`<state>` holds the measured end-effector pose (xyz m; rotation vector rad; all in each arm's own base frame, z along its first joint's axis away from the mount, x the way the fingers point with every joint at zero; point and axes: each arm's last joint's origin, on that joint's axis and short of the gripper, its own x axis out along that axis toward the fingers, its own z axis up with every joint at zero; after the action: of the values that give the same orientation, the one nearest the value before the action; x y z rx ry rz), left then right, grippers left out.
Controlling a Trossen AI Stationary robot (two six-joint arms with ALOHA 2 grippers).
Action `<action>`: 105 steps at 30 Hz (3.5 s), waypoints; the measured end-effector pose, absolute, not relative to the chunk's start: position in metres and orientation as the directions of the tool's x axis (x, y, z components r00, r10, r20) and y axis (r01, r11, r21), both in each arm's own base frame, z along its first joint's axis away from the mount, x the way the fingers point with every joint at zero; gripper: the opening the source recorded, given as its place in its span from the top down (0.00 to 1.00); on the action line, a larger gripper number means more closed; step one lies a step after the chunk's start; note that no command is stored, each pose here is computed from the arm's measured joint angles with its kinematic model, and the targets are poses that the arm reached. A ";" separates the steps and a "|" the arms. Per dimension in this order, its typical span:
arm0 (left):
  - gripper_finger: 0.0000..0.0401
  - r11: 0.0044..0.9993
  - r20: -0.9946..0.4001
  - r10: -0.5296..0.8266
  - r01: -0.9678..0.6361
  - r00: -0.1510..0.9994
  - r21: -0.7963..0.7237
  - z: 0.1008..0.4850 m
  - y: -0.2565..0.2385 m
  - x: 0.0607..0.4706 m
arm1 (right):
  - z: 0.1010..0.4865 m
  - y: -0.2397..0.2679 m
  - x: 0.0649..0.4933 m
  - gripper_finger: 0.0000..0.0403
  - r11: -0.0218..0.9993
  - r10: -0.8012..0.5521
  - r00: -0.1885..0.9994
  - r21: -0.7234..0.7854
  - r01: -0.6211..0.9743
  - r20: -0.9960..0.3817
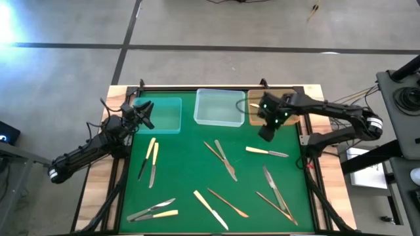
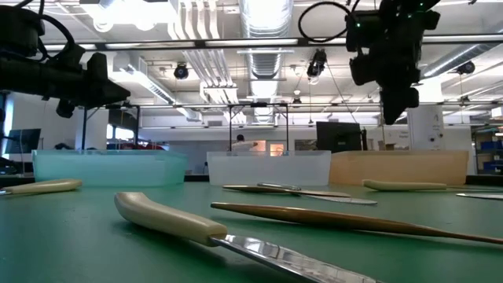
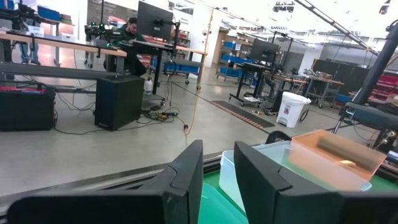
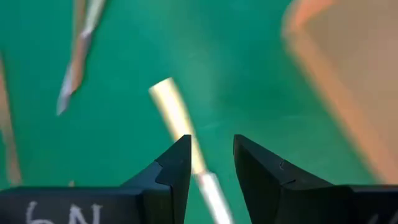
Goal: Sort silverware by color (type)
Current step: Put the yellow knife into the orange bin
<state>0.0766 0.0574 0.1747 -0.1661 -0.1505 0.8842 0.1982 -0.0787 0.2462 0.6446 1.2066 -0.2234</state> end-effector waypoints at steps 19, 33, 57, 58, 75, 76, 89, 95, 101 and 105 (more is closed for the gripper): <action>0.81 0.622 0.062 0.778 -0.755 0.625 -0.206 0.175 0.057 0.077 | 0.200 -0.020 0.258 0.72 0.945 0.242 0.235 0.283 0.161 -0.941; 0.81 0.623 0.062 0.778 -0.755 0.625 -0.206 0.175 0.057 0.077 | 0.175 -0.024 0.269 0.72 0.969 0.205 0.169 0.224 0.101 -0.964; 0.81 0.622 0.062 0.778 -0.755 0.625 -0.206 0.175 0.057 0.077 | 0.161 -0.028 0.276 0.49 0.985 0.068 0.182 0.095 0.147 -0.981; 0.81 0.622 0.062 0.778 -0.755 0.625 -0.206 0.175 0.057 0.077 | 0.160 -0.029 0.276 0.49 0.985 0.060 0.182 0.087 0.148 -0.981; 0.81 0.623 0.062 0.778 -0.755 0.625 -0.206 0.175 0.057 0.077 | 0.132 -0.031 0.284 0.80 0.987 0.038 0.098 0.052 0.149 -0.994; 0.81 0.622 0.062 0.778 -0.755 0.625 -0.206 0.175 0.057 0.077 | 0.133 -0.030 0.283 0.84 0.988 0.038 0.099 0.052 0.145 -0.994; 0.81 0.622 0.062 0.778 -0.755 0.625 -0.206 0.175 0.057 0.077 | 0.186 -0.028 0.273 0.84 0.981 0.074 0.135 0.096 0.167 -0.988; 0.81 0.622 0.062 0.778 -0.755 0.625 -0.206 0.175 0.057 0.077 | 0.244 -0.030 0.263 0.84 0.986 -0.036 0.262 0.007 0.164 -0.965; 0.81 0.622 0.062 0.778 -0.755 0.625 -0.206 0.175 0.057 0.077 | 0.287 -0.048 0.245 0.84 0.934 -0.340 0.268 -0.290 0.210 -0.901; 0.81 0.623 0.062 0.778 -0.755 0.625 -0.206 0.175 0.057 0.077 | 0.297 -0.075 0.236 0.84 0.877 -0.467 0.247 -0.407 0.257 -0.849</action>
<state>0.0766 0.0574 0.1747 -0.1661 -0.1506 0.8842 0.2363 -0.0749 0.2970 -0.1992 1.2271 -0.4975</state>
